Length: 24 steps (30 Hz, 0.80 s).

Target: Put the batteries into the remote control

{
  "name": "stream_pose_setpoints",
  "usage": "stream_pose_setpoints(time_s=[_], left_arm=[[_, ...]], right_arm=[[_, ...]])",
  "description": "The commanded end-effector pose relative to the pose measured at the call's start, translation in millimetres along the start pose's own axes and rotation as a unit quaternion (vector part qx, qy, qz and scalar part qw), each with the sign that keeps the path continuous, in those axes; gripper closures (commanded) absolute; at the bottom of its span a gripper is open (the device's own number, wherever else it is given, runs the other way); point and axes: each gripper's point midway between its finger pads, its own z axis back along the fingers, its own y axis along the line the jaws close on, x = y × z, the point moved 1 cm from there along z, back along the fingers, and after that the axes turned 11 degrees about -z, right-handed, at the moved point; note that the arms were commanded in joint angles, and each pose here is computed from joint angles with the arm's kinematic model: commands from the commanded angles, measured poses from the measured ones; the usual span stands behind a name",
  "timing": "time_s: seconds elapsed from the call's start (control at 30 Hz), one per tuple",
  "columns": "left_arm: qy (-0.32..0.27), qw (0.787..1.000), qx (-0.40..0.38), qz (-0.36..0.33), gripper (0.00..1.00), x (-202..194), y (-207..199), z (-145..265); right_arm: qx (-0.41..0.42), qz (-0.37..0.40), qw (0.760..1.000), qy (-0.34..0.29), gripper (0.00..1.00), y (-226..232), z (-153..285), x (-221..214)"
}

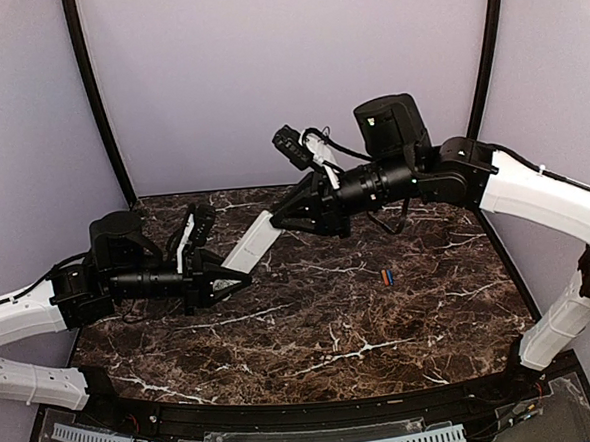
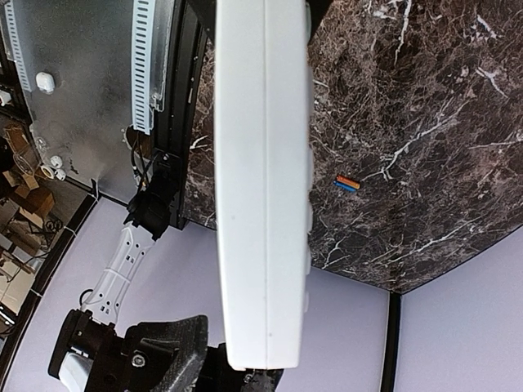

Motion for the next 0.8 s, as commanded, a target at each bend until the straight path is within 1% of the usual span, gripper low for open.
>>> stream_pose_setpoints(time_s=[0.0, 0.13, 0.23, 0.43, 0.5, 0.67, 0.77], left_arm=[[-0.064, 0.997, 0.013, -0.034, 1.00, 37.6, 0.1, 9.1], [-0.066, 0.997, 0.013, -0.035, 1.00, 38.7, 0.1, 9.1], [-0.069, 0.997, 0.013, -0.035, 1.00, 39.6, -0.2, 9.8], [-0.077, 0.996, 0.016, -0.036, 1.00, 43.5, -0.1, 12.0], [-0.077, 0.996, 0.018, -0.035, 1.00, 43.5, 0.5, 12.0], [-0.077, 0.996, 0.021, -0.033, 1.00, 43.5, 1.4, 12.8], [-0.073, 0.997, 0.023, -0.031, 1.00, 40.3, 1.8, 13.3]], right_arm=[[0.029, -0.014, 0.999, 0.039, 0.79, 7.6, -14.1, -21.7], [0.027, -0.015, 0.999, 0.040, 0.81, 6.9, -15.6, -22.4], [0.022, -0.017, 0.999, 0.044, 0.77, 4.0, -17.6, -24.8], [0.014, -0.020, 0.999, 0.047, 0.77, -0.2, -20.9, -27.8], [0.014, -0.021, 0.998, 0.049, 0.80, -0.3, -21.5, -28.4], [0.015, -0.023, 0.998, 0.050, 0.93, -0.8, -21.9, -30.1], [0.013, -0.023, 0.998, 0.051, 0.98, -2.0, -20.6, -30.9]])
